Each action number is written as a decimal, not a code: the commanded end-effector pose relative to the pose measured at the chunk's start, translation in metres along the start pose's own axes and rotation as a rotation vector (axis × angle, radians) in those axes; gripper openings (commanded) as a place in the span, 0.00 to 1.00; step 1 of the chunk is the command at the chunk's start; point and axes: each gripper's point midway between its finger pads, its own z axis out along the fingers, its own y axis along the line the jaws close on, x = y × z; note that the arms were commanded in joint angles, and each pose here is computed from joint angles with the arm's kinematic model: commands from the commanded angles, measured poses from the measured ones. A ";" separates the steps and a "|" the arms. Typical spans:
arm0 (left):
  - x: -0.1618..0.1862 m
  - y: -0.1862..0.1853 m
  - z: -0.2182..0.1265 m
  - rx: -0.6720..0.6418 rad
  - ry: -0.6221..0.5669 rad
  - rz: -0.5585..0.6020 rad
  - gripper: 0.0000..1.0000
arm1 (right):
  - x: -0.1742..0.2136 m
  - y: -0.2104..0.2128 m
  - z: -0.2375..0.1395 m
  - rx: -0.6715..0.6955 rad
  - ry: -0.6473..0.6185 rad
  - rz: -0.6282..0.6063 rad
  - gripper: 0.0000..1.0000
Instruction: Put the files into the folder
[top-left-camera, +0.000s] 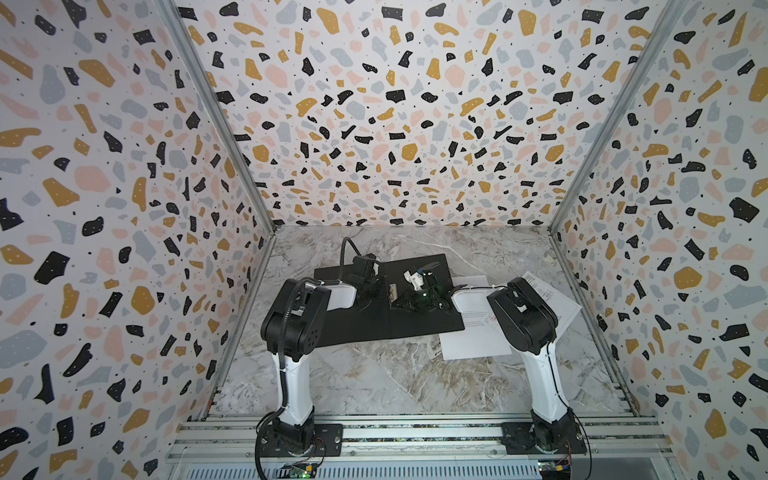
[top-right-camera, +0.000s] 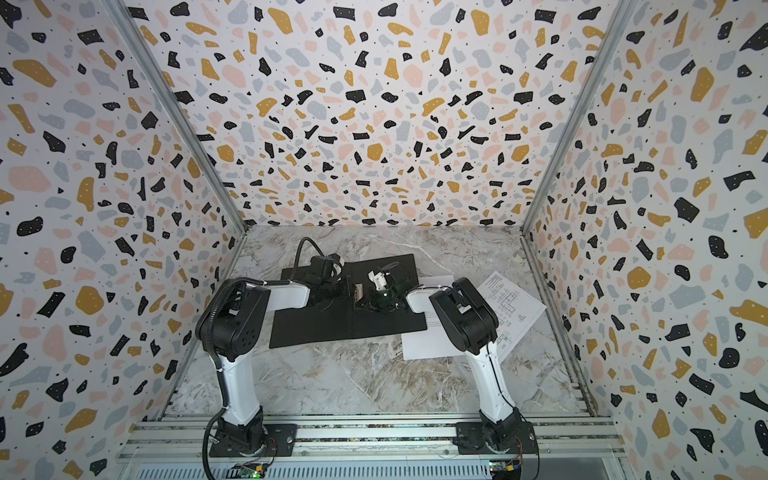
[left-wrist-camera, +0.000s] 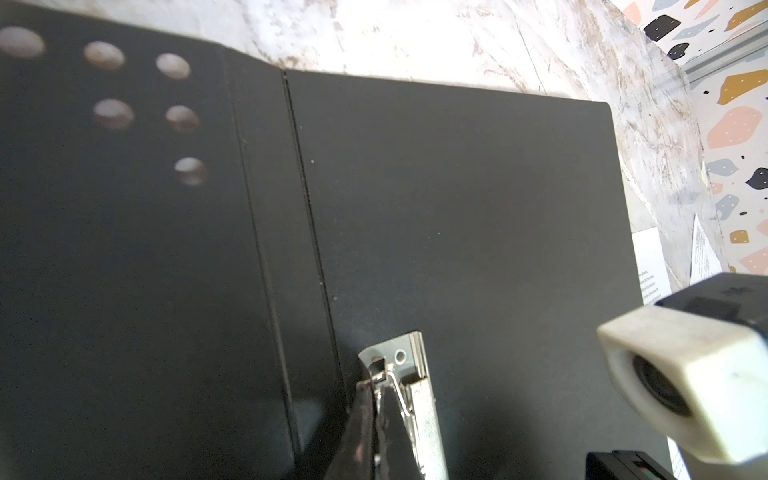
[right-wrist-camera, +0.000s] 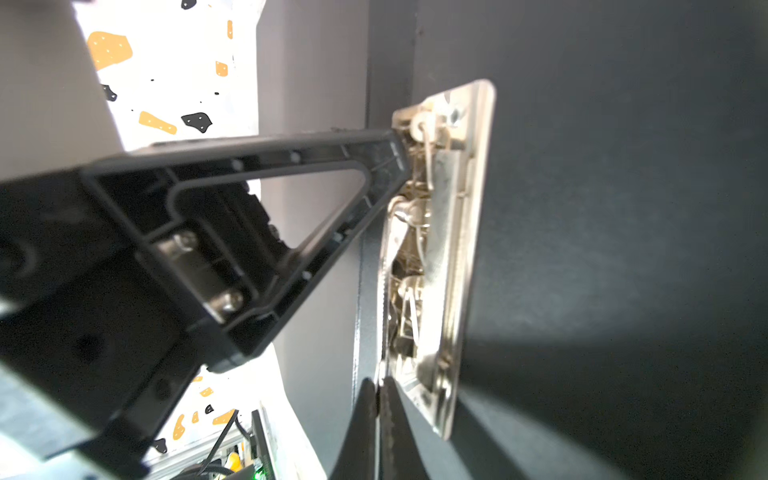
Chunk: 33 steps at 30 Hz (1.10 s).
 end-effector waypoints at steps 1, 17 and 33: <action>0.048 0.036 0.011 -0.117 0.154 -0.029 0.04 | -0.009 0.017 -0.014 0.006 -0.016 -0.025 0.15; 0.046 0.035 0.011 -0.113 0.153 -0.033 0.04 | 0.000 -0.010 -0.067 0.057 -0.098 -0.023 0.30; 0.014 0.012 0.004 -0.065 0.101 -0.050 0.14 | 0.038 -0.071 -0.060 0.201 -0.040 0.047 0.40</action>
